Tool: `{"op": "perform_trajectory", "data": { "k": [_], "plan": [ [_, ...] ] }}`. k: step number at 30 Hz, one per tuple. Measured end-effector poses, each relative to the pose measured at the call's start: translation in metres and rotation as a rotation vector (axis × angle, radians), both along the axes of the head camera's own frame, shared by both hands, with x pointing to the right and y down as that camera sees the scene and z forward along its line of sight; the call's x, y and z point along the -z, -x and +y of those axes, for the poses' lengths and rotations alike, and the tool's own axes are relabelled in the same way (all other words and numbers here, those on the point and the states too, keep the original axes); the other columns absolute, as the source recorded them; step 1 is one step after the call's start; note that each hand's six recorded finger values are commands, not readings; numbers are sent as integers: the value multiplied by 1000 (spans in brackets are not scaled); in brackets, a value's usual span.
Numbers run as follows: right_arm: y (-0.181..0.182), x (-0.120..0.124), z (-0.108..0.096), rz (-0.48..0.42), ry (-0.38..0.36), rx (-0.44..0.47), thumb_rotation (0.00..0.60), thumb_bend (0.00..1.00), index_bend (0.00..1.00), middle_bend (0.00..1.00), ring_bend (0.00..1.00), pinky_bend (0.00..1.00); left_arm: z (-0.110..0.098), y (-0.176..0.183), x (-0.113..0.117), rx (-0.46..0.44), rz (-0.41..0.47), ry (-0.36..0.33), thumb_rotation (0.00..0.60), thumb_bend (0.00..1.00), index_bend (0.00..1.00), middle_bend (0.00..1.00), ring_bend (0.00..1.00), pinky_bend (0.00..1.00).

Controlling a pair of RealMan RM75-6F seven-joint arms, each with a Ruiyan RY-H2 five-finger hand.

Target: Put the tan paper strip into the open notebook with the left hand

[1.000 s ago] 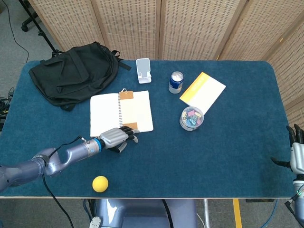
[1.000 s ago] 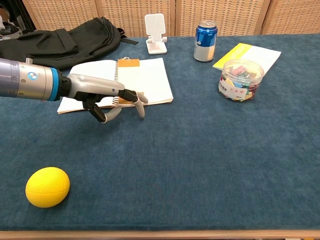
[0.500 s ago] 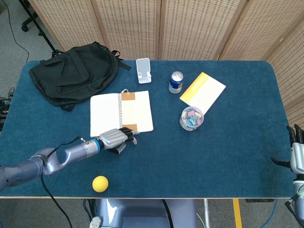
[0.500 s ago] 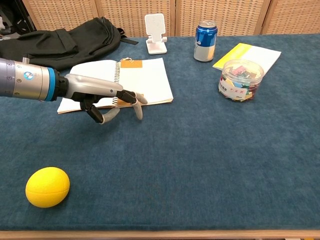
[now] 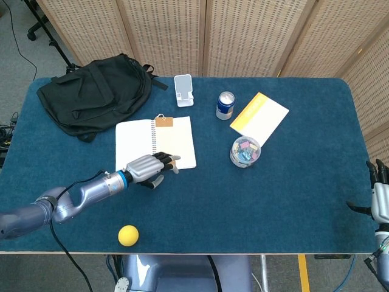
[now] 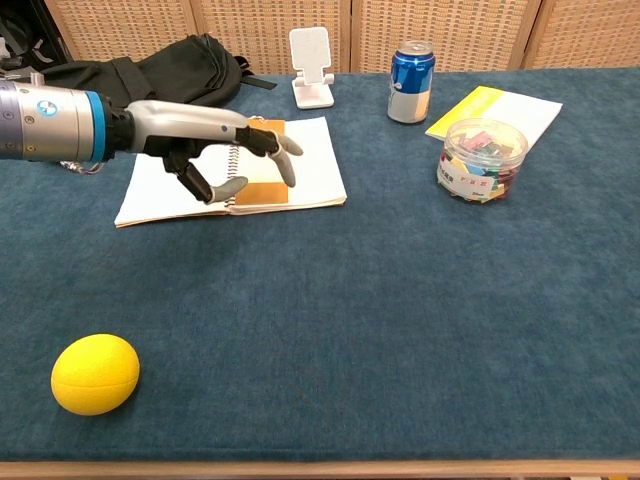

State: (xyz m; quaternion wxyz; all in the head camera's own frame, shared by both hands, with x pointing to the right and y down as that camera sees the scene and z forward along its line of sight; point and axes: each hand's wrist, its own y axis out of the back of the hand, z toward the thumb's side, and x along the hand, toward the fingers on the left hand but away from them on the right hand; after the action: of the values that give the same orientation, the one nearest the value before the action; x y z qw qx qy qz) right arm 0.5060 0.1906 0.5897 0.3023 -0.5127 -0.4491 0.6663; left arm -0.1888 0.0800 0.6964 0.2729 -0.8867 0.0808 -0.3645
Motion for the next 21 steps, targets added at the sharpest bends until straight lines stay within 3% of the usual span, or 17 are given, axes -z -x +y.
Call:
{"op": "perform_trajectory", "data": {
  "k": [3,7,10,14,21],
  "plan": [
    [2,0,0,-4,-1,5,600,0,0,0,0,0,-4,3,8,23,17,11,600,489,267,0,0,81],
    [5,2,0,-11,-7,14,600,0,0,0,0,0,-9,7,23,53,55,-7,600,194,258,0,0,50],
    [9,5,0,-19,-16,28,600,0,0,0,0,0,-10,17,36,95,79,-30,600,23,170,0,0,0],
    [17,7,1,-35,-27,56,600,0,0,0,0,0,-5,44,55,177,87,-92,600,0,42,0,0,0],
    [37,13,4,-81,-55,126,600,0,0,0,0,0,16,121,85,406,9,-301,600,0,0,0,0,0]
  ]
}}
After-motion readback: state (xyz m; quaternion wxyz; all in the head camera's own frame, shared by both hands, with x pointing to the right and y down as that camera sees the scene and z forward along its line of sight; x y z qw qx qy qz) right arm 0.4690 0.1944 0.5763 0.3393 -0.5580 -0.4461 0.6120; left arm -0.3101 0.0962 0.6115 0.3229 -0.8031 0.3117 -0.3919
